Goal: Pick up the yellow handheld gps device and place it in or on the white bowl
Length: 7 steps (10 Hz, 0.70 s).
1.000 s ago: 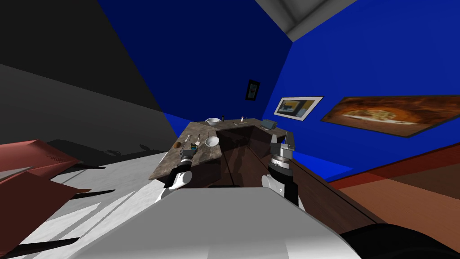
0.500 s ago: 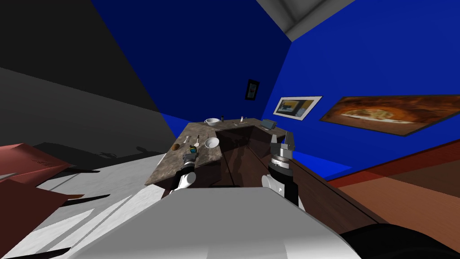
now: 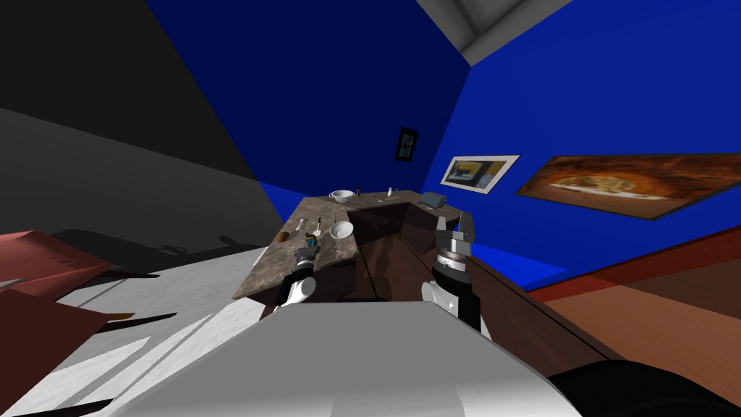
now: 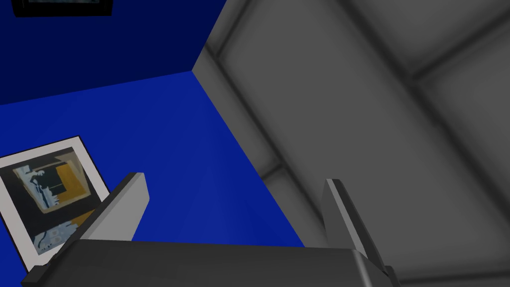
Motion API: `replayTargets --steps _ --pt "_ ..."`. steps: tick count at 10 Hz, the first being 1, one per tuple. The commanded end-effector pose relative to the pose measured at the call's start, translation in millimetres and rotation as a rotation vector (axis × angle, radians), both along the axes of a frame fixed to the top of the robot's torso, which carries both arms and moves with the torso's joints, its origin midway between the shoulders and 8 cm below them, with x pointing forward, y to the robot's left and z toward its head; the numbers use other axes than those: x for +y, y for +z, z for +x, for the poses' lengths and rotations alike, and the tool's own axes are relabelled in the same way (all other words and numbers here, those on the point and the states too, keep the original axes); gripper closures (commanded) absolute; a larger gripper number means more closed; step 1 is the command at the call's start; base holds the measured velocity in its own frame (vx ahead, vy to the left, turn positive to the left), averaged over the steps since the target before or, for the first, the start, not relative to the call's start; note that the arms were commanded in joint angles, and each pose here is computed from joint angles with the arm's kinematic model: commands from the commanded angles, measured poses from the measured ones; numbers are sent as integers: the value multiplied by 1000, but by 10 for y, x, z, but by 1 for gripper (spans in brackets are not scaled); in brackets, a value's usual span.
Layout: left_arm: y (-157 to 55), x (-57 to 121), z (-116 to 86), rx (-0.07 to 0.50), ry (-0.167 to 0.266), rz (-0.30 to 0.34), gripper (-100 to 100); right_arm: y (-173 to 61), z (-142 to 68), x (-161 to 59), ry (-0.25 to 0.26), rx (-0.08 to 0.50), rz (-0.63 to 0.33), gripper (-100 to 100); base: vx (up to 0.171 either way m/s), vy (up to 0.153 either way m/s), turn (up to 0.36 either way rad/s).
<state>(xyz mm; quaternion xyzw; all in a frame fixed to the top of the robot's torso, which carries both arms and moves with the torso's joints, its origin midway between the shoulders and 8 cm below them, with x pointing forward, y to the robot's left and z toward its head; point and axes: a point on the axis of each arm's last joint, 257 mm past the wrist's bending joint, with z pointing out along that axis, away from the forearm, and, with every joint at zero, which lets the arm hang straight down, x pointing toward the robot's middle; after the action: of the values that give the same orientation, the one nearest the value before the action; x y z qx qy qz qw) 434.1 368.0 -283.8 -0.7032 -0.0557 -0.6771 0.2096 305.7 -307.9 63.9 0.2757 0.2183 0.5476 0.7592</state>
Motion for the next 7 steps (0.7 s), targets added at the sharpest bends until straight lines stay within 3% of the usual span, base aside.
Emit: replayTargets --steps 1,3,5,7 --pt "0 0 0 0 0 0 100 0 0 0 0 0 0 0 0 0 0" --pt "0 1 0 0 0 0 100 0 0 0 0 0 0 0 0 0 0" --pt "28 76 6 3 -7 29 -100 0 0 0 0 0 0 0 0 0 0" --pt "68 180 19 8 -16 66 -100 0 0 0 0 0 0 0 0 0 0"
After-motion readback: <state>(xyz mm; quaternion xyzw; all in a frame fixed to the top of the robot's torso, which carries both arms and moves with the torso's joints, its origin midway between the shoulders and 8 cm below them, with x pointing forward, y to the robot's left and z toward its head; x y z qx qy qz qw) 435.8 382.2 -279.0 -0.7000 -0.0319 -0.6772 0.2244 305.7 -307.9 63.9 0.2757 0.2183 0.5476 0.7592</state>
